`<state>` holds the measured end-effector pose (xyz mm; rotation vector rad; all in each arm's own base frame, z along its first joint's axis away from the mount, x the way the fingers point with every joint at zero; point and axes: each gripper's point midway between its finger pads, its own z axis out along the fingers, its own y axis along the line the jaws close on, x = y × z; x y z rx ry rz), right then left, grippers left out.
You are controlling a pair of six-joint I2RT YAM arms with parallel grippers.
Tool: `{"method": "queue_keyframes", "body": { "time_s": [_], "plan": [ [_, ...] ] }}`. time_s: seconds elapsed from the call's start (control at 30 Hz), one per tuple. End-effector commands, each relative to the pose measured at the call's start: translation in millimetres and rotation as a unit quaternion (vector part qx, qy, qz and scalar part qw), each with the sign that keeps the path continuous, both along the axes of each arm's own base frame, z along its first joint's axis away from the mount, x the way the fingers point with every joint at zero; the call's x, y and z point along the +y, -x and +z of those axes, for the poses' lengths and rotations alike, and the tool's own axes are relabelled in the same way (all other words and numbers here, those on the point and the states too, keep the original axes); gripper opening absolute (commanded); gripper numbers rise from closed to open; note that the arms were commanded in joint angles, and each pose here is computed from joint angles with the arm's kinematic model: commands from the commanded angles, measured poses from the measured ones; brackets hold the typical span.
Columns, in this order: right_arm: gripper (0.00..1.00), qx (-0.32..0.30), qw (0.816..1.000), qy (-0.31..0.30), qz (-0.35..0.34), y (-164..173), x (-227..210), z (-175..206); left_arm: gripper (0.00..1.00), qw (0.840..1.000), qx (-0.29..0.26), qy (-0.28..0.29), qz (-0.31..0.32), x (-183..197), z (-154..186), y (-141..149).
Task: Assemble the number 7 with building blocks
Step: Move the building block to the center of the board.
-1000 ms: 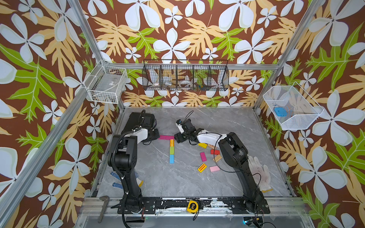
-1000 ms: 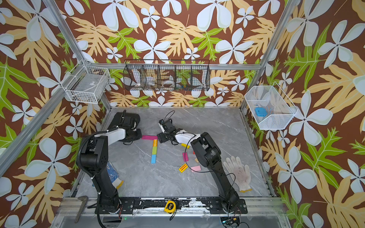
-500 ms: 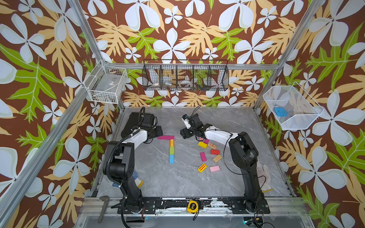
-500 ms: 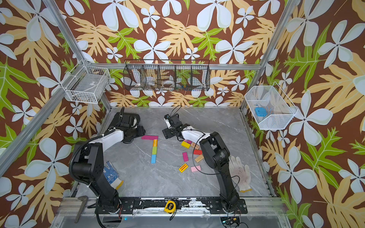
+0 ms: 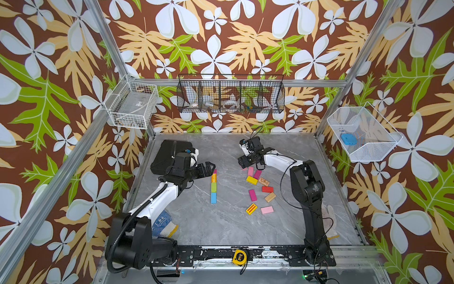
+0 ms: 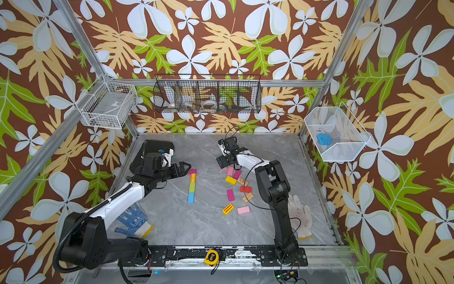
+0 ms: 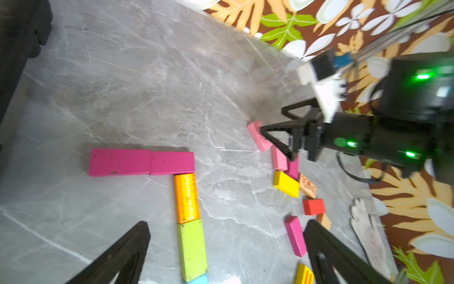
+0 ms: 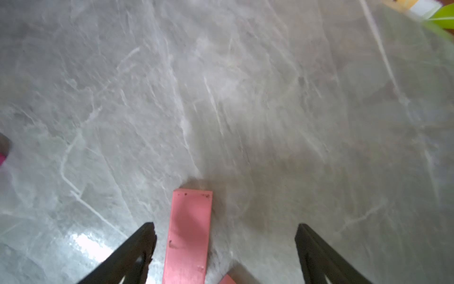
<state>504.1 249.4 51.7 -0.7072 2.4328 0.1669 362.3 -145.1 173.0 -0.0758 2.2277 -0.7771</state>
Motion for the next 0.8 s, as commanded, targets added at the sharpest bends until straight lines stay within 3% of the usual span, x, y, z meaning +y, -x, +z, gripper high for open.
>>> {"method": "queue_keyframes", "body": {
  "time_s": [0.0, 0.27, 0.77],
  "plan": [
    [0.88, 0.017, 0.999, 0.003, 0.03, 3, 3, -7, 1.0, 0.999, -0.037, 0.028, -0.027, -13, 24, 13],
    [0.81, 0.043, 0.997, 0.0, 0.063, 5, 13, -20, 1.0, 0.996, -0.067, 0.043, -0.042, -13, 47, 46],
    [0.32, 0.074, 0.989, 0.002, 0.129, 35, 15, -28, 1.0, 0.993, -0.076, 0.014, -0.086, -13, 61, 75]
  ]
}}
